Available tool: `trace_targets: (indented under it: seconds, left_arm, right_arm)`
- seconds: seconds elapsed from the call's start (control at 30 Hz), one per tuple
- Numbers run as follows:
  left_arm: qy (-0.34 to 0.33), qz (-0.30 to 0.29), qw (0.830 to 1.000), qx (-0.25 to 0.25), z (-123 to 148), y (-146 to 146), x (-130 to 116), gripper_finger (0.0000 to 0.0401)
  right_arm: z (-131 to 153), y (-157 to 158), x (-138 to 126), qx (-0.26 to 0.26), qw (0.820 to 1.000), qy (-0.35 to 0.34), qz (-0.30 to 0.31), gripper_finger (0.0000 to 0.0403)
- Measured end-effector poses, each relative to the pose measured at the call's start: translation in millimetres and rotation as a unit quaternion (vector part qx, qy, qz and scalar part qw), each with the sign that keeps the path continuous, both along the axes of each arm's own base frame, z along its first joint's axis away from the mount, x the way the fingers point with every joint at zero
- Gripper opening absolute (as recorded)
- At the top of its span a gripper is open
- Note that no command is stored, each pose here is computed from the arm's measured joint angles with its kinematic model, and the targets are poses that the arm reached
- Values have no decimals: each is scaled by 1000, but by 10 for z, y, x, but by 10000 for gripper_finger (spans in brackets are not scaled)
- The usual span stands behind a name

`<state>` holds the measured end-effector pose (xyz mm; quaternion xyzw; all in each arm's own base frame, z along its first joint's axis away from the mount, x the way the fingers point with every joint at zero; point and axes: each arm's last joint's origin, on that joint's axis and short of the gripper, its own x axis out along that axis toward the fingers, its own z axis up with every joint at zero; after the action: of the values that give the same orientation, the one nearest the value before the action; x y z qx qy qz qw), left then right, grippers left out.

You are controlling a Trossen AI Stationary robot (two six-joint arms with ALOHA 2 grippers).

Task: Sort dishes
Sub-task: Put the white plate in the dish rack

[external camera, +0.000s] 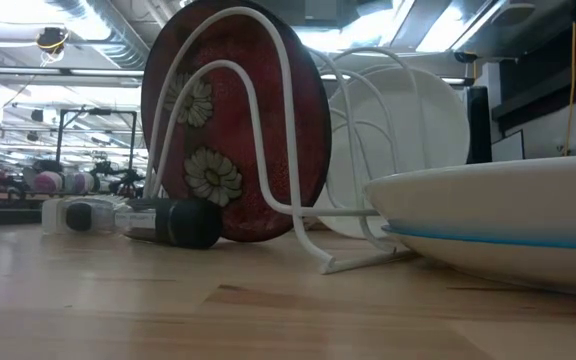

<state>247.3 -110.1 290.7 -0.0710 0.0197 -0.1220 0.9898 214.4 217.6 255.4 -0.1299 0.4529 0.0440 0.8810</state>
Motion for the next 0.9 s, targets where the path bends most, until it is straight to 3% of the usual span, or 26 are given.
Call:
trace_targets:
  seconds: [0.4, 0.9]
  left_arm:
    - [9, -34, 999, 8, -361, -330, 218, 155]
    - [-33, -83, 987, 135, -366, -767, 374, 155]
  right_arm:
    - [-84, 72, 44, 19, 1000, 16, 11, 195]
    - [-68, 88, 65, 25, 1000, -1, 7, 195]
